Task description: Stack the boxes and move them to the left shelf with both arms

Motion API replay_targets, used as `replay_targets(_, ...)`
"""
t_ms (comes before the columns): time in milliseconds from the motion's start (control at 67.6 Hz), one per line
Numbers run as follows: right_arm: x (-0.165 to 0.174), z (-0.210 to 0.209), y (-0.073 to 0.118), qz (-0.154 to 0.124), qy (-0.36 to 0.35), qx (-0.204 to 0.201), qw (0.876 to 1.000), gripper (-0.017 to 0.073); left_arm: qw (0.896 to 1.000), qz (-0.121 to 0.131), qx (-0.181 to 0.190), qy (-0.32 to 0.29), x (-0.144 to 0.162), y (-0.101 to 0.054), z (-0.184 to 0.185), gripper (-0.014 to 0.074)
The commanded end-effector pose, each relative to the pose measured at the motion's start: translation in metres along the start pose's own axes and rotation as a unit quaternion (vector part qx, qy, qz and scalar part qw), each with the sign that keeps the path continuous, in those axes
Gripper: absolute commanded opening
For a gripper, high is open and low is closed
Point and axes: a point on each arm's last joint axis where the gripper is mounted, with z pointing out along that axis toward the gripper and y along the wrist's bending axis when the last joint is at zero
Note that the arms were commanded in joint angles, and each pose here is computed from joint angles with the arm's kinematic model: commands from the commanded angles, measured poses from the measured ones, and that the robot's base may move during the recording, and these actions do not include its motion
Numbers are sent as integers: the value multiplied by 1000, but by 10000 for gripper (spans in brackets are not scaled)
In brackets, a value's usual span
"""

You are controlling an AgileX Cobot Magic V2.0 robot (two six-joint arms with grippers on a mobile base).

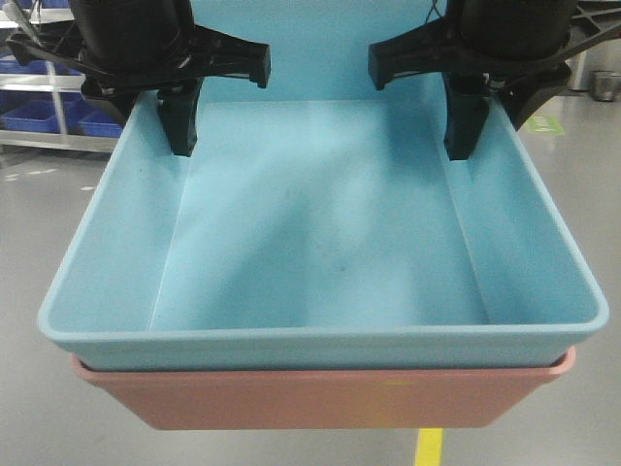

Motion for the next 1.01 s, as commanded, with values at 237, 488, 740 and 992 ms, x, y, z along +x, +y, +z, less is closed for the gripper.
replay_targets(237,-28,-33,27,15,-132,-129,983,56,984,-7,127,-125,-26,-32,-39,-3)
replay_targets(488,-27,-33,27,15,-132,-129,983,56,984,-7,127,-125,-26,-32,-39,-3)
replay_targets(740,-27,-33,27,15,-132,-129,983,56,984,-7,127,-125,-26,-32,-39,-3)
replay_targets(992,-27,-33,27,15,-132,-129,983,56,984,-7,127,-125,-26,-32,-39,-3)
